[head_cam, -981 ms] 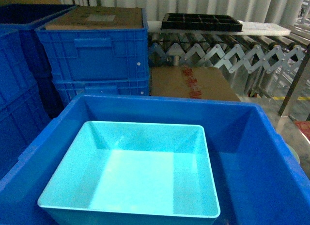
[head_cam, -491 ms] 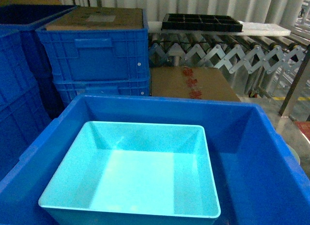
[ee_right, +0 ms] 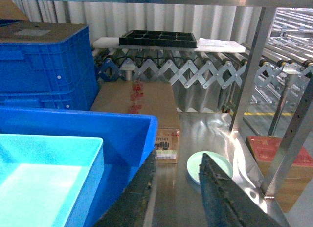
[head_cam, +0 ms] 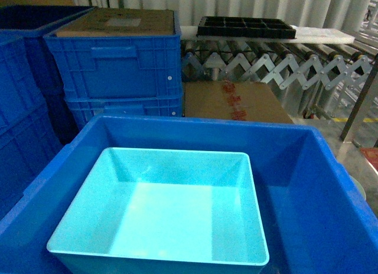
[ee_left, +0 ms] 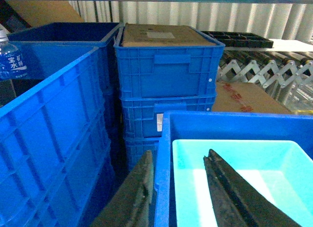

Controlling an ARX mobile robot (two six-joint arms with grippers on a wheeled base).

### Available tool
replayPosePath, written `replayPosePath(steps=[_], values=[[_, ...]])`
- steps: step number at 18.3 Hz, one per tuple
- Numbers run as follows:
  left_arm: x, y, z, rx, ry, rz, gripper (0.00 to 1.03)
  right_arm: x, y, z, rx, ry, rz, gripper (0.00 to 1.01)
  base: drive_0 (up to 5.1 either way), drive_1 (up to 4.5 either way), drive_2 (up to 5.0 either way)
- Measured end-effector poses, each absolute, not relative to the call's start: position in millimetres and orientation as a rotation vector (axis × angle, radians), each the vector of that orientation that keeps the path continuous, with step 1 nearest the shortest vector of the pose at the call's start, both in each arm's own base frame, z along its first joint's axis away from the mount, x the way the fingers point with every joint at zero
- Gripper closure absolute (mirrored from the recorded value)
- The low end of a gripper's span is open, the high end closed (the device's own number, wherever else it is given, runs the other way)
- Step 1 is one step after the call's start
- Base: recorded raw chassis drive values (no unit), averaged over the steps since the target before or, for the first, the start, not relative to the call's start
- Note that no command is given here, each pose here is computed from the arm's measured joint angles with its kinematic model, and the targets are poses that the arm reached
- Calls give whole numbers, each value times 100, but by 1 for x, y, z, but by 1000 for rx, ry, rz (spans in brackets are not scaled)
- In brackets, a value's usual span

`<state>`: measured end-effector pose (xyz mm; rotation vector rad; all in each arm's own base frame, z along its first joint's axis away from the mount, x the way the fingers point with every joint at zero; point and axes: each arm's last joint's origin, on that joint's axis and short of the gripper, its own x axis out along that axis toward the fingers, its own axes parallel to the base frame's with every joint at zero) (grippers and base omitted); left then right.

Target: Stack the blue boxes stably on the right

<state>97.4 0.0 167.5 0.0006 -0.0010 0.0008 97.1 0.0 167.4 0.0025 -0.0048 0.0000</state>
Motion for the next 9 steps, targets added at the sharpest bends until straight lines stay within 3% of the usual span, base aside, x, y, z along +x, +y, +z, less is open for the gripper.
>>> replayPosePath(steps=[4,7,9], values=[[97,0,167,1,-1,1,28,97,0,167,2,-5,0,29,0,0,0],[97,0,167,1,-1,1,3,97,0,167,2,-5,0,2,0,0,0],[97,0,167,1,-1,1,5,97,0,167,2,-5,0,4,0,0,0]])
